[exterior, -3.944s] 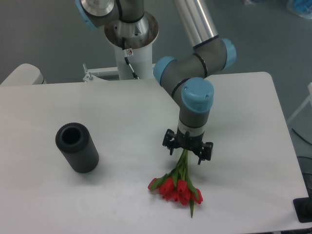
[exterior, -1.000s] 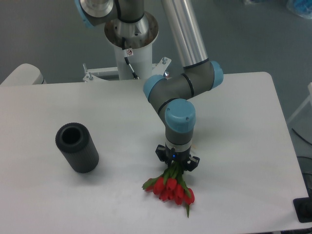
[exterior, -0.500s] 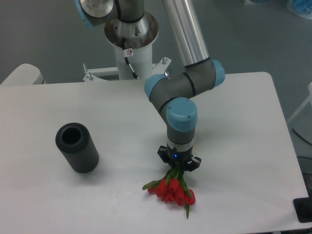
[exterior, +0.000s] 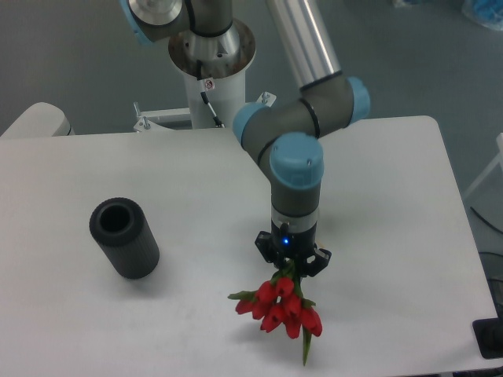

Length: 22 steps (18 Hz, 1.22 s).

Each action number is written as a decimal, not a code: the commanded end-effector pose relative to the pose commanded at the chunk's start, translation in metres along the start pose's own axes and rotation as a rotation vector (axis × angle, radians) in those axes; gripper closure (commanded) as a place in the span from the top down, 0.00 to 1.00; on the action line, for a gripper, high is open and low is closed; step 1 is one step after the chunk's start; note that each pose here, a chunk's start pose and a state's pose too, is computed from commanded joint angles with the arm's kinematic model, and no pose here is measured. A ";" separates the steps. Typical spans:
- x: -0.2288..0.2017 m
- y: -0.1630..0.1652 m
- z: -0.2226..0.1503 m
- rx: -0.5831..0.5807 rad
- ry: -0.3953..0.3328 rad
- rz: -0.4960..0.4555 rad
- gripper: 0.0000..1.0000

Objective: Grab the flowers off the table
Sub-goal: 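Lift the red tulip bunch up off the table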

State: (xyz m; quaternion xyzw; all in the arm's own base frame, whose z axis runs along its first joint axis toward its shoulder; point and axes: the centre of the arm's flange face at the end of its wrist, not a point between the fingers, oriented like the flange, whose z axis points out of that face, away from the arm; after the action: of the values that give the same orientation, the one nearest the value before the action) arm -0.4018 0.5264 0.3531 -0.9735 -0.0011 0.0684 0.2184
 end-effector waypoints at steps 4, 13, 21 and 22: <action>0.007 -0.015 -0.045 0.137 0.040 -0.007 0.38; -0.024 0.001 -0.094 0.367 0.149 -0.102 0.36; -0.028 0.002 -0.105 0.431 0.190 -0.137 0.36; -0.027 0.002 -0.104 0.430 0.193 -0.137 0.36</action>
State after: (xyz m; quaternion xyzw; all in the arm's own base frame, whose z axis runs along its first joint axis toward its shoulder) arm -0.4148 0.4794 0.4484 -0.9044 -0.0318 -0.0414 0.4235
